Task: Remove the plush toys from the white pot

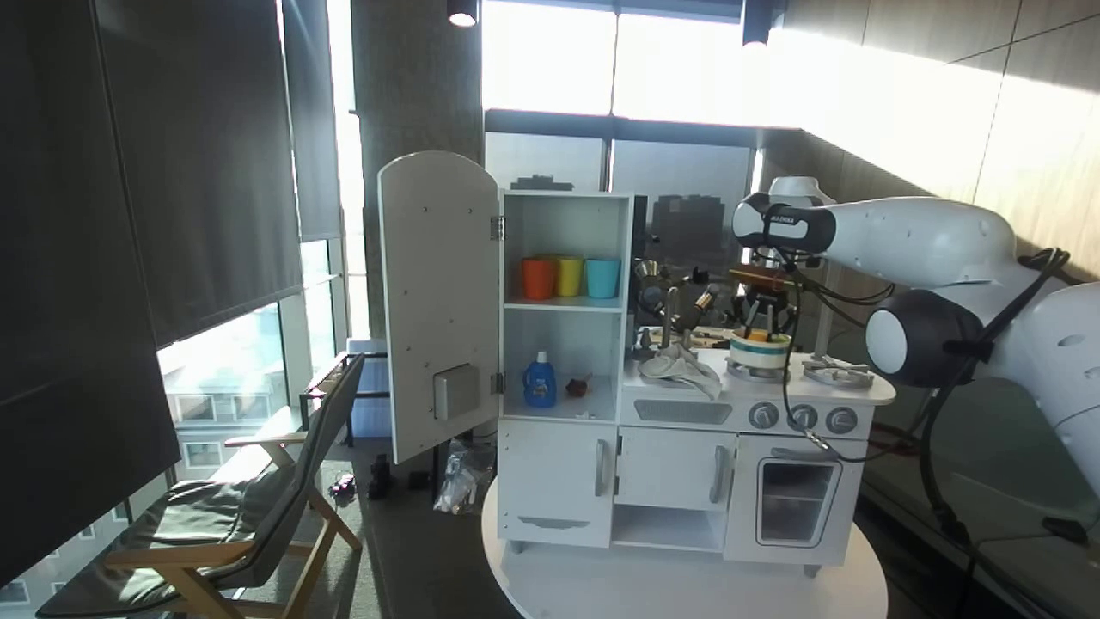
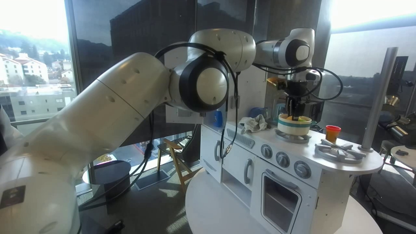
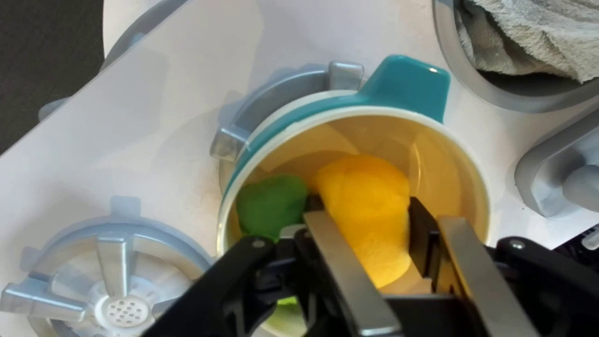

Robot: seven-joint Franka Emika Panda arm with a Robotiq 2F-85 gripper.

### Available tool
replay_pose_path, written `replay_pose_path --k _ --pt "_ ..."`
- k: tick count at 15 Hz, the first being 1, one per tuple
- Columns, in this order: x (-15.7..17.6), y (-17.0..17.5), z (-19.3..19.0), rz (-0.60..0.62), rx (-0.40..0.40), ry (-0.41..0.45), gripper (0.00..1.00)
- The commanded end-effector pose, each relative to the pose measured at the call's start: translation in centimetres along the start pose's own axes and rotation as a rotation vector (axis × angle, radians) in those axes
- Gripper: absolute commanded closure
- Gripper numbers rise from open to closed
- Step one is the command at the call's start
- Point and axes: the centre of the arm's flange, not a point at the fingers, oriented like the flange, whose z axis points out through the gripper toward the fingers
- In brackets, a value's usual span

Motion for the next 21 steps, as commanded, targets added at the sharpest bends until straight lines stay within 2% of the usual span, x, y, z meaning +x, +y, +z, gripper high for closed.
replay_pose_path --k 1,5,6,13,17,21 --pt "1.3 -1.1 -2.4 0.029 0.027 0.007 0.86" --pt "0.9 -0.5 -4.4 0.061 0.026 -0.001 0.93" --pt "0.8 -0.3 -5.1 0.069 0.028 0.007 0.89" --pt "-0.5 0.4 -10.7 0.081 0.072 0.066 0.89" --pt "-3.3 -1.6 -14.9 0.016 0.108 0.12 0.89" --pt "-6.8 -6.0 -15.2 -0.091 0.139 0.106 0.89"
